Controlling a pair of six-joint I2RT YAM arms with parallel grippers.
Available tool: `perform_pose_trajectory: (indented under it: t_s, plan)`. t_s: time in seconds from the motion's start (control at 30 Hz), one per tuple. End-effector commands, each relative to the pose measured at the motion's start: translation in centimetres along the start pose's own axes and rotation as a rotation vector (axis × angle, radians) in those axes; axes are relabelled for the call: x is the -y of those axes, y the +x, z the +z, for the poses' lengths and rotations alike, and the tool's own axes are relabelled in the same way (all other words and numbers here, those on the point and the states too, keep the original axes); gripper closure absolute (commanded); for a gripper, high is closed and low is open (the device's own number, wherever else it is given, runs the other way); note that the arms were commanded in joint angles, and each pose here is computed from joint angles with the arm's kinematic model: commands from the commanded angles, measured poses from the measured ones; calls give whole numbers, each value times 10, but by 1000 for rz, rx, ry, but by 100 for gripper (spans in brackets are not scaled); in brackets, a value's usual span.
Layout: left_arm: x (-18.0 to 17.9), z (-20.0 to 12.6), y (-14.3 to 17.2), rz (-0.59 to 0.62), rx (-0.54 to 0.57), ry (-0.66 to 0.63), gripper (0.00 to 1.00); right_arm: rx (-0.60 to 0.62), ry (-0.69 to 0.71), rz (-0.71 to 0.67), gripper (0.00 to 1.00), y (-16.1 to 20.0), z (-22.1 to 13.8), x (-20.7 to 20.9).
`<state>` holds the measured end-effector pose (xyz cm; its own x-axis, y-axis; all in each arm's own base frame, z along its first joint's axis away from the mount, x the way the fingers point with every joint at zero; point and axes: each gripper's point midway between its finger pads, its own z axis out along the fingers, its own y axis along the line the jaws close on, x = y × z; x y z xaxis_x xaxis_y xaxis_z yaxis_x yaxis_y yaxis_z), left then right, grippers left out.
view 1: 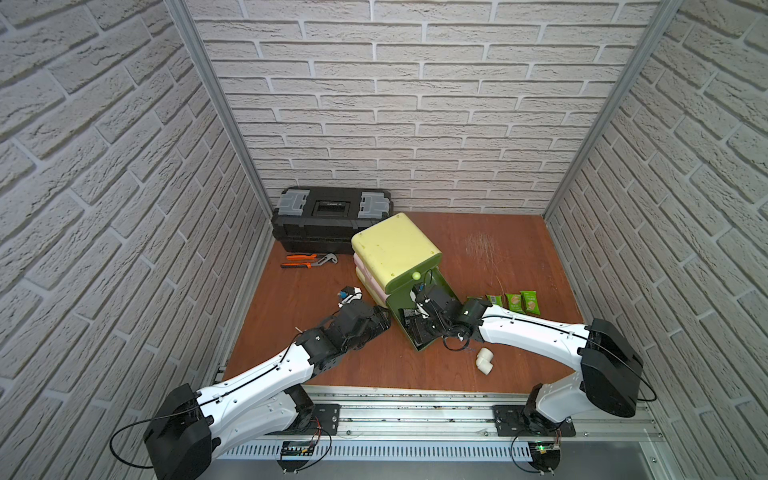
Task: Take the cookies out of the drawer
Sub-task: Pick up the cookie from the drawer.
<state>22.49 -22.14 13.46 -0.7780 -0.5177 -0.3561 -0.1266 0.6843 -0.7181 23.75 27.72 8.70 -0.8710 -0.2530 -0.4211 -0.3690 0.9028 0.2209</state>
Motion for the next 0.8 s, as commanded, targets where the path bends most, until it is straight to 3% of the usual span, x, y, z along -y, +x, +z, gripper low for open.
perform_pose_trajectory:
  t_s: [0.0, 0.43, 0.77]
  plan:
    - [3, 4, -1, -15, 18, 28, 43, 27, 0, 17, 45, -5, 3, -1]
    - [1, 7, -1, -27, 20, 21, 45, 4, 33, 29, 51, -1, 16, 4]
    - [-3, 6, -1, -35, 26, 10, 46, 23, 15, 24, 71, -4, 10, 1]
